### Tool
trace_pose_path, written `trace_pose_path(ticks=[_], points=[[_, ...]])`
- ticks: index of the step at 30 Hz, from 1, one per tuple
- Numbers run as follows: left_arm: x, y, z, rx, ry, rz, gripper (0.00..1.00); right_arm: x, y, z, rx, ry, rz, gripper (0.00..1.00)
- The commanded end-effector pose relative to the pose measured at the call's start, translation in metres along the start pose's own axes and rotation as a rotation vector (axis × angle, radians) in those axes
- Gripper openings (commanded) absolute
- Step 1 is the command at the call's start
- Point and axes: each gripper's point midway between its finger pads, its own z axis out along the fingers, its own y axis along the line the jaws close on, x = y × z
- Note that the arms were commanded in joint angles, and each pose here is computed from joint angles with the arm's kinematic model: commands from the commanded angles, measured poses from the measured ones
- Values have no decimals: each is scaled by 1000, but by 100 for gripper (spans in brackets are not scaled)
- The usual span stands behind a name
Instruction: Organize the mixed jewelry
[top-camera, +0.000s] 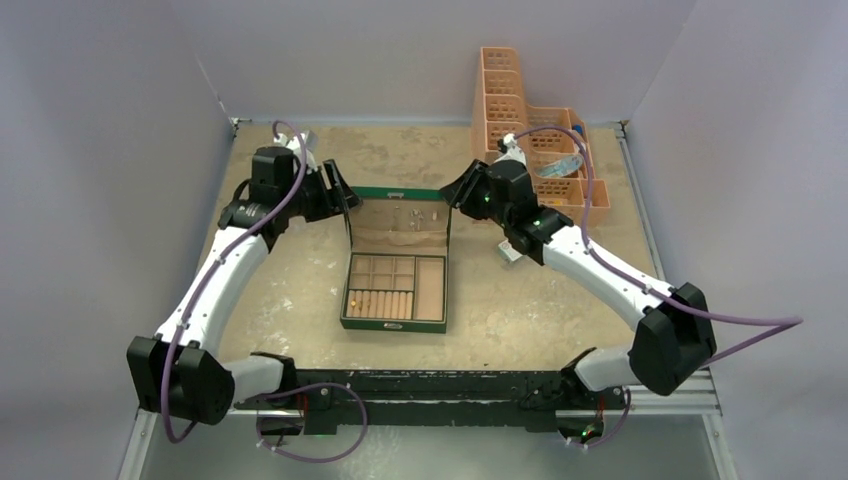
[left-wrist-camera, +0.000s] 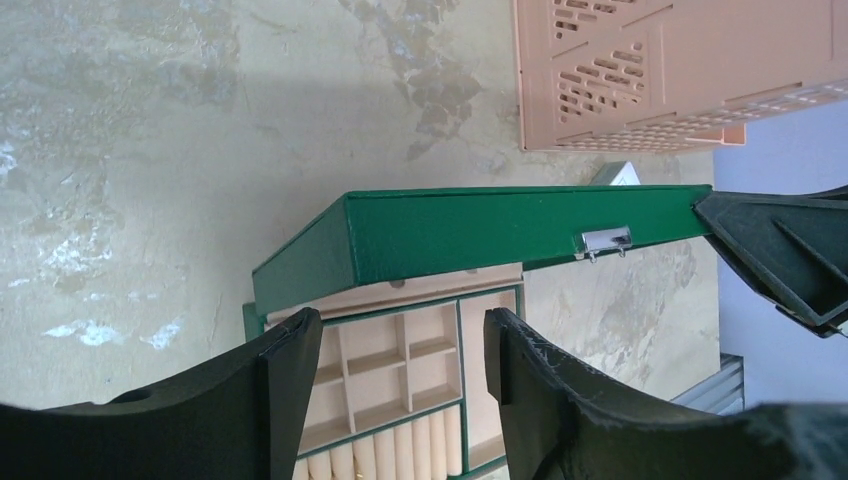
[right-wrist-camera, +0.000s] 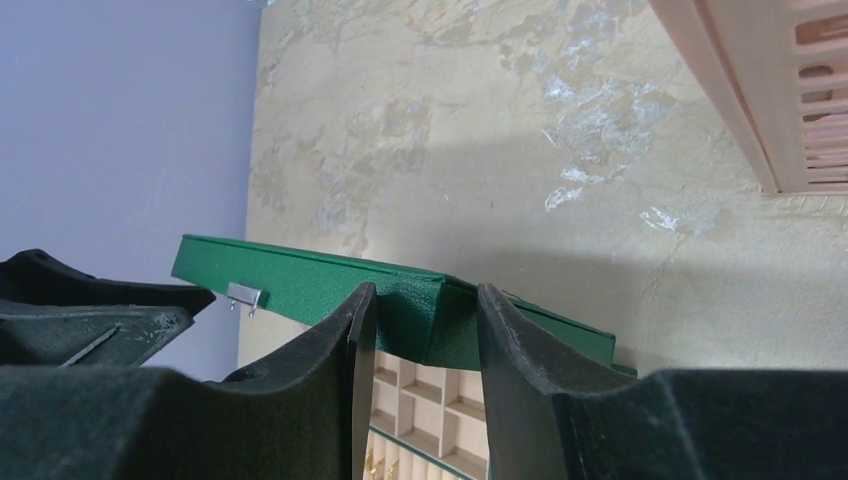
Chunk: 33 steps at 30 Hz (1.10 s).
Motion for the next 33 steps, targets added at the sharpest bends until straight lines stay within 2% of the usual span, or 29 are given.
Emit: trace_pose_path(ticks=[1, 9, 14, 17, 19, 22, 25, 33], points=[[-7, -10, -29, 16, -62, 29, 60, 54, -1, -18, -89, 205, -59, 38], [16, -10, -72, -10, -82, -4, 60, 94, -28, -38, -89, 291, -19, 37], [38, -4, -82, -25, -50, -54, 60, 127, -38, -52, -106, 380, 18, 36], [48, 7, -83, -77, -26, -84, 61, 147, -42, -69, -122, 446, 24, 36], [43, 19, -87, -155, -37, -50, 62, 156, -50, -83, -118, 484, 9, 36], [32, 27, -92, -224, -50, -8, 63, 157, -66, -99, -69, 484, -24, 37], [31, 20, -91, -187, -44, -11, 63, 163, -70, -112, -75, 510, -24, 37], [70, 23, -74, -139, 81, -111, 63, 162, -65, -114, -112, 502, -18, 40]])
